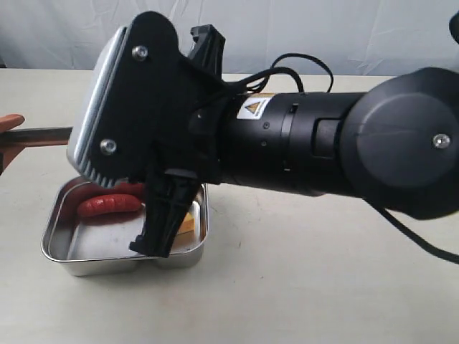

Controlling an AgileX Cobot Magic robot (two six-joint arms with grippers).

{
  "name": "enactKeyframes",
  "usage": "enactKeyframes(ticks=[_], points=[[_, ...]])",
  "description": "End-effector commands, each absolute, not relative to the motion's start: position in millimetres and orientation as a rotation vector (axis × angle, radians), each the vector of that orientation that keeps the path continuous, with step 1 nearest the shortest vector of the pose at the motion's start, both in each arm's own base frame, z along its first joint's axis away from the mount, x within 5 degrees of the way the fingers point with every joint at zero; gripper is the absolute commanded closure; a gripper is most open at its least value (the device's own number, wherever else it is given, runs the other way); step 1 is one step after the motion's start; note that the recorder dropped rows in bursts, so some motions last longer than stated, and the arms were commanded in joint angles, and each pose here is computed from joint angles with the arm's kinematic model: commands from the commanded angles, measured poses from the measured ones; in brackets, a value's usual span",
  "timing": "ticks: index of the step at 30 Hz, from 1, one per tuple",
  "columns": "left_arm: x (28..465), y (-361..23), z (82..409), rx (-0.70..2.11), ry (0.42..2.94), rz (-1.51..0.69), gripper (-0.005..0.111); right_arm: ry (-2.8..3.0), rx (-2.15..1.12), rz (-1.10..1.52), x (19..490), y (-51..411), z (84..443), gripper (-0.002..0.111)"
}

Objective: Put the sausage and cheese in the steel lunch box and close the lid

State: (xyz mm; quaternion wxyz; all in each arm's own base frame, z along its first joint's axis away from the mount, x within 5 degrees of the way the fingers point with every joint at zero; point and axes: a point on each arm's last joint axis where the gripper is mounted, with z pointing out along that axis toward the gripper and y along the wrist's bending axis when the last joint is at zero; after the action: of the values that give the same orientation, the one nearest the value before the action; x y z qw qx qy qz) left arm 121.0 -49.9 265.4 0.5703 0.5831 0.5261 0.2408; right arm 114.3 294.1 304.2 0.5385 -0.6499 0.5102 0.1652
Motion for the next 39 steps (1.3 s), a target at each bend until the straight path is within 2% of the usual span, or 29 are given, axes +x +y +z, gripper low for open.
enactKeyframes(ticks=[1,7,16,18,19,20,26,29,36,39], points=[[120.7,-50.6,265.1,1.352,1.248,0.543,0.107,1.163,-1.609,0.372,112.0,295.5,302.9,0.075],[118.8,-54.2,264.6,1.367,1.231,0.493,0.107,1.127,-1.598,0.313,116.1,297.5,302.3,0.075],[117.3,-56.8,264.3,1.381,1.216,0.461,0.107,1.153,-1.596,0.276,131.6,327.0,286.3,0.076],[117.3,-56.8,264.3,1.381,1.216,0.461,0.107,1.148,-1.602,0.271,131.6,327.3,285.7,0.086],[117.2,-57.0,264.4,1.377,1.218,0.454,0.107,1.148,-1.602,0.271,131.6,327.3,285.7,0.099],[117.0,-57.3,264.4,1.380,1.215,0.451,0.107,1.148,-1.604,0.272,131.5,327.3,285.6,0.107],[115.9,-60.0,266.3,1.302,1.252,0.349,0.106,1.113,-1.652,0.251,129.8,326.4,281.9,0.108],[115.4,-60.9,266.4,1.265,1.282,0.294,0.097,1.078,-1.674,0.213,130.4,325.9,277.9,0.109],[114.0,-63.0,266.5,1.196,1.338,0.183,0.060,1.047,-1.590,0.103,137.0,319.4,271.7,0.109],[113.9,-63.1,266.5,1.141,1.383,0.123,0.053,1.045,-1.574,0.092,138.0,318.8,271.8,0.109]])
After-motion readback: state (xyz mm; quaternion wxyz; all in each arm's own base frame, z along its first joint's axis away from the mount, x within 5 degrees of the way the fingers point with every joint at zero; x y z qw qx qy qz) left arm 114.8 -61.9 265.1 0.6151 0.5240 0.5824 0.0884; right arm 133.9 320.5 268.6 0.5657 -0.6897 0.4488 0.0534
